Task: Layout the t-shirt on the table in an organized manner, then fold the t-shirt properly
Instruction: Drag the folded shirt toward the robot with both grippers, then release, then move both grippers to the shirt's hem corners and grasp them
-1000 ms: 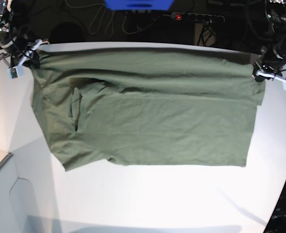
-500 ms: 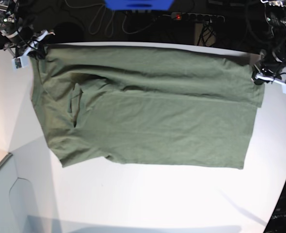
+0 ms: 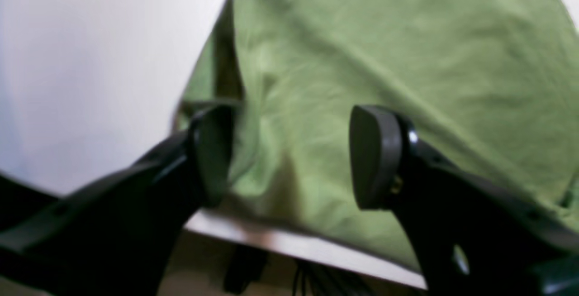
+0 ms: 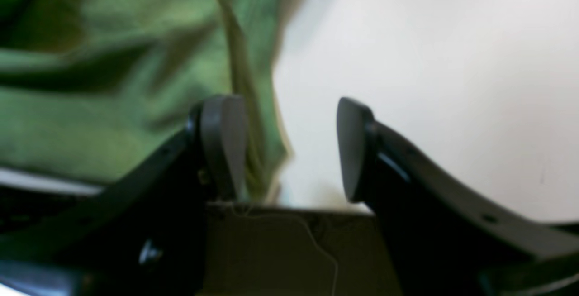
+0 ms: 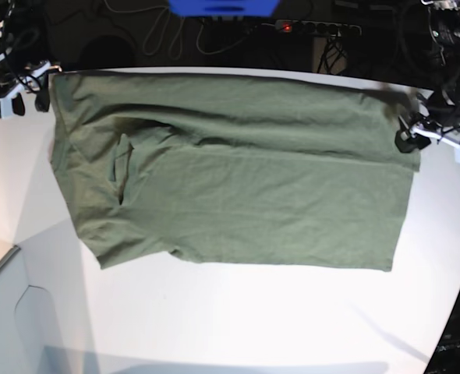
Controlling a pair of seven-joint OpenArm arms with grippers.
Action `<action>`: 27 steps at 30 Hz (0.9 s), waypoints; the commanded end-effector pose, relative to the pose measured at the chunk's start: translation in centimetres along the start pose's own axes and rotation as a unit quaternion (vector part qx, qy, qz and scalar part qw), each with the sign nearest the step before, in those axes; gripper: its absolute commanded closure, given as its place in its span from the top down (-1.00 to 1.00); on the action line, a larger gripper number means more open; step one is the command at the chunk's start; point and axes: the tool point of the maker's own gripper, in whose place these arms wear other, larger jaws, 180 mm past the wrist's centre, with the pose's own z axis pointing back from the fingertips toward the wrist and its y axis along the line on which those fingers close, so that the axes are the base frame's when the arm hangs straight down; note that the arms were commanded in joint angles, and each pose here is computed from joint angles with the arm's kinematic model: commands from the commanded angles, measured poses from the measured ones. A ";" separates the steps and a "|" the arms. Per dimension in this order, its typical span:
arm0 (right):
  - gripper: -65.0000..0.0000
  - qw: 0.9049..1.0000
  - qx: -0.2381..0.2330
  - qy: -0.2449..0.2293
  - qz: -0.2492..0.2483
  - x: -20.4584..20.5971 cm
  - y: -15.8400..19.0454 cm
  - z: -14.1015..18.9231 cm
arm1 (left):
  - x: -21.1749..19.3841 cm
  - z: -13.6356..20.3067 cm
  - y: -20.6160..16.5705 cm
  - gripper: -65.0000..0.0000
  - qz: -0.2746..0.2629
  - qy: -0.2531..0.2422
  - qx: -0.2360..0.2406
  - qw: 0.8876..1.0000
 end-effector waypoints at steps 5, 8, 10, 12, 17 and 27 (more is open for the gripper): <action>0.00 0.998 -0.003 -0.057 0.015 4.7 -0.9 -1.2 | 3.2 0.6 -1.2 0.21 -0.018 -0.043 -0.012 0.999; 0.00 0.997 0.011 -0.069 0.037 7.0 0.2 -3.5 | 6.1 0.0 -2.5 0.21 -0.017 -0.073 -0.023 0.997; 0.01 0.996 0.012 -0.069 0.055 8.4 0.7 -5.4 | 7.8 -0.6 -2.9 0.21 -0.012 -0.086 -0.030 0.996; 0.08 0.996 0.016 -0.066 0.065 9.5 1.3 -7.5 | 9.6 -1.3 -3.7 0.21 -0.003 -0.100 -0.040 0.994; 0.22 0.996 0.018 -0.058 0.060 12.5 1.6 -12.3 | 13.9 -3.1 -4.6 0.21 0.019 -0.125 -0.051 0.991; 0.22 0.998 0.051 -0.039 0.007 17.0 0.7 -18.3 | 17.4 -8.4 -4.7 0.22 -0.035 -0.152 0.012 0.988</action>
